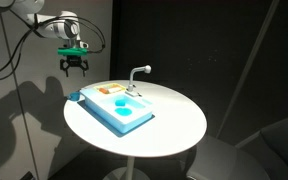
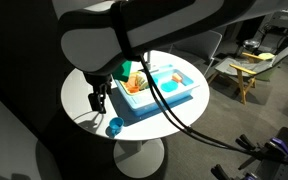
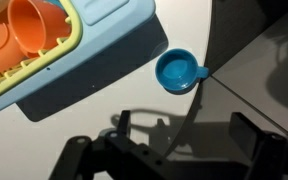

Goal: Move the cup to the left side of the toy sink

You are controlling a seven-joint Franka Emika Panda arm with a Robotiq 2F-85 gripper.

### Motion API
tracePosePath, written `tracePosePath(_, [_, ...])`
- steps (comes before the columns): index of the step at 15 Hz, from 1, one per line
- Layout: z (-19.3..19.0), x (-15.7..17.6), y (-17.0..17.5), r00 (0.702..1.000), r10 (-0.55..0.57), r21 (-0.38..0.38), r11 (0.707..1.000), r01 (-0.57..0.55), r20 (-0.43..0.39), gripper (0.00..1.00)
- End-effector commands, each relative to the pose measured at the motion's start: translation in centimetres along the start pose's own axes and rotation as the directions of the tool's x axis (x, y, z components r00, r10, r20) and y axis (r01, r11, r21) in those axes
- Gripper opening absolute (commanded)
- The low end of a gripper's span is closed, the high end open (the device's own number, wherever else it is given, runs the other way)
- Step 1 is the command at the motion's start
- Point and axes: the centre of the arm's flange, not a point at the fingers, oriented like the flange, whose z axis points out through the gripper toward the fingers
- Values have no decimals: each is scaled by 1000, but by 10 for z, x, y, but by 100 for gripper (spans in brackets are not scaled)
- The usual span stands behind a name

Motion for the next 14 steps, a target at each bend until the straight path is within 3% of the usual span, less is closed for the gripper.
tracePosePath(1, [-19,-22,-8,998,63,9,998,-63,20,100])
tracePosePath(14, [-58,-70,-19,971,237,25,971,-237,28,100])
